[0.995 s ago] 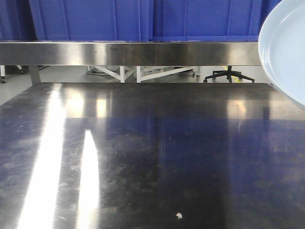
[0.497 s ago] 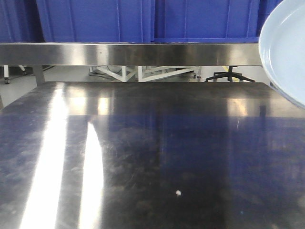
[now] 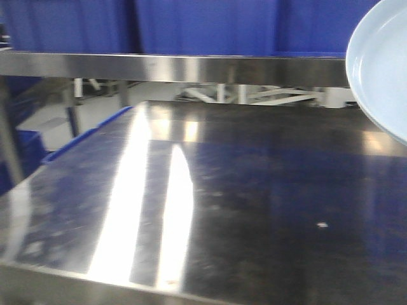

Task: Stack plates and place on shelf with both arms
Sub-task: 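Drive the base away from the table toward the bin shelves, holding the plates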

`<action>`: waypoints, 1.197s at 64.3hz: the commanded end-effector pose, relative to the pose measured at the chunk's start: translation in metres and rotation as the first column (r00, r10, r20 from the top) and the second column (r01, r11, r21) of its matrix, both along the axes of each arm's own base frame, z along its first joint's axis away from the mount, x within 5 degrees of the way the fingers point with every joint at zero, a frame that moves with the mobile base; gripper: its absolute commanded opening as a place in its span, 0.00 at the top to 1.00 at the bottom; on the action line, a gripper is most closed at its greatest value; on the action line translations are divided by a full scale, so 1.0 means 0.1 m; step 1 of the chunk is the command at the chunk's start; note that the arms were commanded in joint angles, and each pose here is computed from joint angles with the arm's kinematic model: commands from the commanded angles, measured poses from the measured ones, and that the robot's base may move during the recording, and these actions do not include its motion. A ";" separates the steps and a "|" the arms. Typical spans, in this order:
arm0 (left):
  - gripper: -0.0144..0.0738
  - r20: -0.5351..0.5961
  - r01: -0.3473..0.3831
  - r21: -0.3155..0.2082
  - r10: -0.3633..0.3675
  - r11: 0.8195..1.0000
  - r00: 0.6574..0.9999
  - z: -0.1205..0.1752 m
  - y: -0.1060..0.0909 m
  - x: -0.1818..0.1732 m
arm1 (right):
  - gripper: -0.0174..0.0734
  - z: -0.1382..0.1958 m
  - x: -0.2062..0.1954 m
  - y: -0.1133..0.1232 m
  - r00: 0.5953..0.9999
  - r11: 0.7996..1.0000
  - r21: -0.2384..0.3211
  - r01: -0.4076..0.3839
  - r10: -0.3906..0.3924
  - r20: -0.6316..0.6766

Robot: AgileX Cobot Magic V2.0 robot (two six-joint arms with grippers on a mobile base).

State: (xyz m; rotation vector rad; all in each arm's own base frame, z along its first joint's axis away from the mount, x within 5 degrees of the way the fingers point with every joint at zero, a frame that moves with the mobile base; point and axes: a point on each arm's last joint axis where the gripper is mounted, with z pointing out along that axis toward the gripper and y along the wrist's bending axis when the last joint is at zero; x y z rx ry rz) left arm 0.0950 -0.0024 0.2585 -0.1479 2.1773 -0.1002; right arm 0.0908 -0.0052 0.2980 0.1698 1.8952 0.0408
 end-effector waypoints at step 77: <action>0.74 0.097 -0.006 -0.017 0.008 1.000 0.995 0.14 0.00 0.05 | 0.78 0.19 0.02 0.00 0.992 1.000 -0.001 -0.004 0.004 0.125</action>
